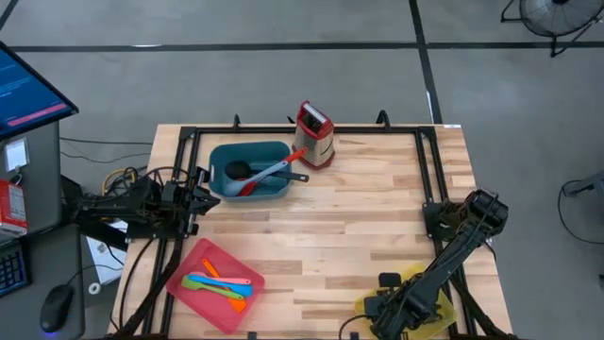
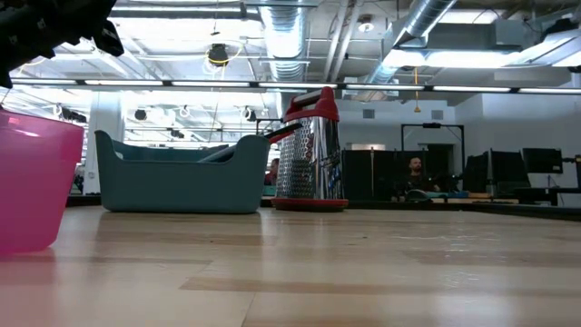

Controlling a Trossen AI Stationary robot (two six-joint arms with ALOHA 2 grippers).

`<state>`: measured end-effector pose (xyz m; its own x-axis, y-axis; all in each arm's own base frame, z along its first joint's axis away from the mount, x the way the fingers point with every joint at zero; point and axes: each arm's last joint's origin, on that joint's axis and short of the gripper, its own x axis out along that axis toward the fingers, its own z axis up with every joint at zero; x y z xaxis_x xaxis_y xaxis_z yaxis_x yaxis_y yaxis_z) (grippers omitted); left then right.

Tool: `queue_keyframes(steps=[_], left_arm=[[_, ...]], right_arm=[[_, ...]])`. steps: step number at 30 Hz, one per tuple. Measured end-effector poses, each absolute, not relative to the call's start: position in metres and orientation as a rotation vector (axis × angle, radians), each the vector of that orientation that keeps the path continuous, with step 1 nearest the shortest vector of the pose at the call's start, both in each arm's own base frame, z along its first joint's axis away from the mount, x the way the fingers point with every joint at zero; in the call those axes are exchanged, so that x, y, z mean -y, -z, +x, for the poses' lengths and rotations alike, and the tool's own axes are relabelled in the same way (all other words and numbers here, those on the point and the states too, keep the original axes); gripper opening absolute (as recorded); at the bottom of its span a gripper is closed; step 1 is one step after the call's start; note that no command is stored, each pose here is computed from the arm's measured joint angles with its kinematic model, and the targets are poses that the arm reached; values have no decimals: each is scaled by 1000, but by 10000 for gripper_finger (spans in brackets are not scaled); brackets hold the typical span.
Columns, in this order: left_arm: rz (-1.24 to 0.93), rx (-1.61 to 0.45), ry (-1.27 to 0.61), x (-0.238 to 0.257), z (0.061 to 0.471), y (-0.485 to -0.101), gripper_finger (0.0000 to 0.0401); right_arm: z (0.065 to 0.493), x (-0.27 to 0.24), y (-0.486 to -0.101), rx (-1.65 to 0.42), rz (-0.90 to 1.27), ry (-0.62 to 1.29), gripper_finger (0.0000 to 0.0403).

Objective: Pick & Place Kitchen Items
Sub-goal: Put the silver table knife into the yellow bin, then return to Home Position

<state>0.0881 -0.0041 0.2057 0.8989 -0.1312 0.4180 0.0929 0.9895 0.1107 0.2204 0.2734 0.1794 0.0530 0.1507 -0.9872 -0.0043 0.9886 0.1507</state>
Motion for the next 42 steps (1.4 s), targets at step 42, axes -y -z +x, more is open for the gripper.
queue_keyframes(steps=[42], left_arm=[[89,438,117,4,88,-206,2]], right_arm=[[77,-42,-415,-98,354,107,209]])
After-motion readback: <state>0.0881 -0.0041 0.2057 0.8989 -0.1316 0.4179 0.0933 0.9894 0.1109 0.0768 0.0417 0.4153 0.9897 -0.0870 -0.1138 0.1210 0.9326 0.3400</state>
